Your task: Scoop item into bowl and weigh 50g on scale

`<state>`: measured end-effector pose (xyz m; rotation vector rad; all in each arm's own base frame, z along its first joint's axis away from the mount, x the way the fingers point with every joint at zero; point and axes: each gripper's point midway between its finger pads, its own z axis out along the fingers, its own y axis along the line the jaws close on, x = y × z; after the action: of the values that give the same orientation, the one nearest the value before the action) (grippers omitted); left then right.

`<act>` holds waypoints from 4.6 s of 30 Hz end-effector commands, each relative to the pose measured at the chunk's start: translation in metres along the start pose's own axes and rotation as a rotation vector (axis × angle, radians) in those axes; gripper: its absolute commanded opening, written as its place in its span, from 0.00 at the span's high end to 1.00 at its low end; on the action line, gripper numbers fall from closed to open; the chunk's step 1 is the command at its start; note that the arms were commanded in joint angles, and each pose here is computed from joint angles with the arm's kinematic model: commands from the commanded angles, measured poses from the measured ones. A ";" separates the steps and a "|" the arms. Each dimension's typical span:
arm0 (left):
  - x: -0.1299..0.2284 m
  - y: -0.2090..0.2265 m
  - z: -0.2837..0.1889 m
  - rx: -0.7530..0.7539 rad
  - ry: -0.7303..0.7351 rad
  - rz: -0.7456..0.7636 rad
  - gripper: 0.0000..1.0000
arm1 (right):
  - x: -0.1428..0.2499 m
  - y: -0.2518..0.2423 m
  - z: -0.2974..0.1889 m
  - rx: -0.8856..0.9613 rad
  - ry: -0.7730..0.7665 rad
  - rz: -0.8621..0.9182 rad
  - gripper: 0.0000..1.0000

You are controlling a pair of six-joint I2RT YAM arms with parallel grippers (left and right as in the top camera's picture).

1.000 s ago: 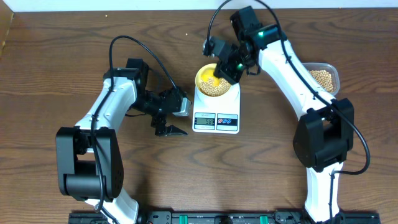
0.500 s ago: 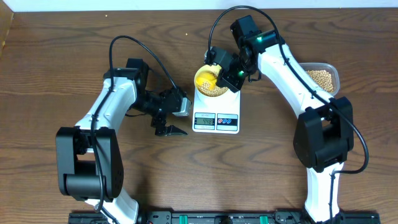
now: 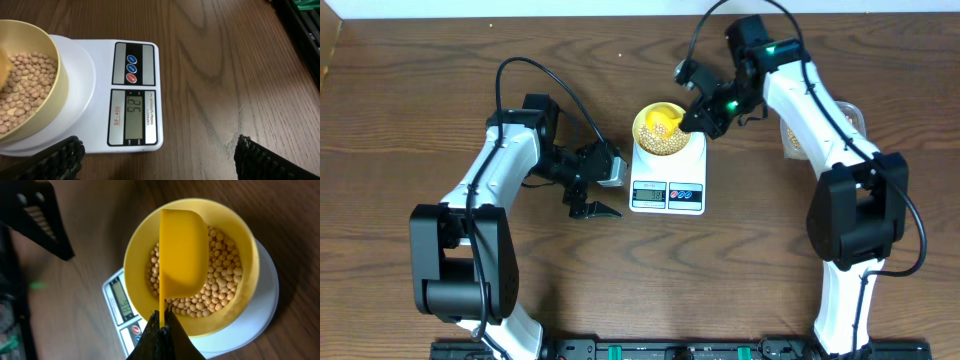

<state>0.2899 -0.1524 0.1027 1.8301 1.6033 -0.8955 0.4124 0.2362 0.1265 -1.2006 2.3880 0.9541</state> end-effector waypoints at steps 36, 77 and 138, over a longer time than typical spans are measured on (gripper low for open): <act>0.001 -0.003 -0.001 0.002 0.005 0.014 0.02 | -0.053 -0.007 -0.050 -0.110 -0.315 -0.002 0.99; 0.001 -0.003 -0.001 0.002 0.005 0.014 0.02 | -0.021 -0.006 -0.012 0.286 0.144 -0.205 0.99; 0.001 -0.003 -0.001 0.002 0.005 0.014 0.02 | -0.006 0.032 -0.027 -0.201 -0.108 -0.011 0.99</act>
<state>0.2899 -0.1521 0.1023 1.8326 1.6050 -0.8935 0.3904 0.2305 0.1265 -1.4210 2.3182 0.9387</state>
